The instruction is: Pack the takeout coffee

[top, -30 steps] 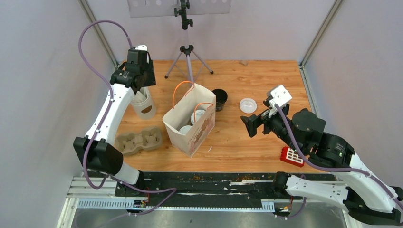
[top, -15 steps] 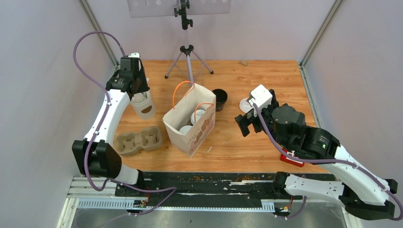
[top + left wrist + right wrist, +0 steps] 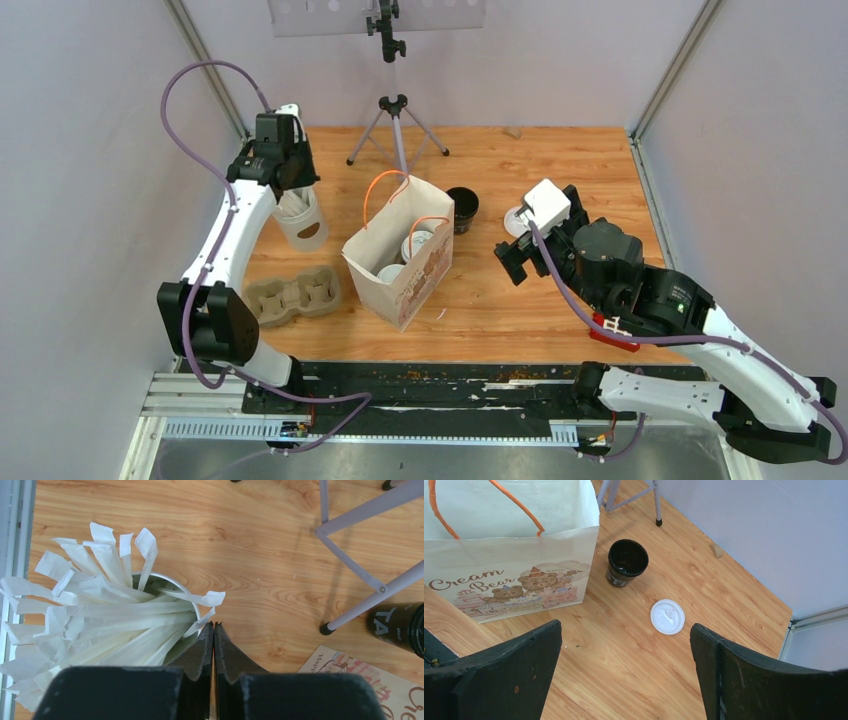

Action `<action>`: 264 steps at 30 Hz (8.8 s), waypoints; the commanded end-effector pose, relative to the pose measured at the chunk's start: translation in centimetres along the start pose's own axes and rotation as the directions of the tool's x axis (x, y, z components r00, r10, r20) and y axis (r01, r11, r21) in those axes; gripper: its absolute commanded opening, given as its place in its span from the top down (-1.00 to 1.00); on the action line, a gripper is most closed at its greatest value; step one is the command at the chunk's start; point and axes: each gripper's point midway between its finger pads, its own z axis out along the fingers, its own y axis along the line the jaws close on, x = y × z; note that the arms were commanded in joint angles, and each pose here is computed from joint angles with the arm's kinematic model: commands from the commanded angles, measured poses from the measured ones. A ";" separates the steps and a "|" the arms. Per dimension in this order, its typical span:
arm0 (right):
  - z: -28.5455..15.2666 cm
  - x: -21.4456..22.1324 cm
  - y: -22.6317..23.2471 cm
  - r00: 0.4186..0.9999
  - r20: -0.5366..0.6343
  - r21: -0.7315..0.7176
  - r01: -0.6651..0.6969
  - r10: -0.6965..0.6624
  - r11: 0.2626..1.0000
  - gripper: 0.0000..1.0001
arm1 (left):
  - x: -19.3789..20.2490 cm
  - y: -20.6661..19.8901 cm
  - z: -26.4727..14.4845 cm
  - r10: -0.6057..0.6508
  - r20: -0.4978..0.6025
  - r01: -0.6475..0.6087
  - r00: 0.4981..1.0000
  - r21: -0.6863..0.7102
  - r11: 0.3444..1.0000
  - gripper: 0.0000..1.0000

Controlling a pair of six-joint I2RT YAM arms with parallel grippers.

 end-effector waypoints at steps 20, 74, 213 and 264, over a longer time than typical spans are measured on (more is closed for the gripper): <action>0.5 -1.5 -0.4 0.999 0.044 0.024 0.014 -0.015 1.000 -1.00 | -2.7 0.5 -1.4 0.074 0.057 -0.074 0.996 0.000 0.997 0.36; 3.1 -5.8 0.2 0.993 0.086 0.015 0.081 -0.082 0.997 -0.99 | -13.2 -6.3 -27.5 -0.164 0.463 -0.050 0.871 0.416 0.908 1.00; 1.4 -3.3 -2.4 0.986 0.060 0.132 0.146 -0.155 0.980 -1.00 | -3.6 -0.5 -2.5 0.196 -0.096 -0.202 0.976 -0.061 0.977 0.82; 3.5 -4.7 -0.4 0.981 0.075 0.057 0.177 -0.181 0.983 -1.00 | -8.7 -13.9 -35.7 -0.130 0.378 -0.244 0.917 0.786 0.568 0.94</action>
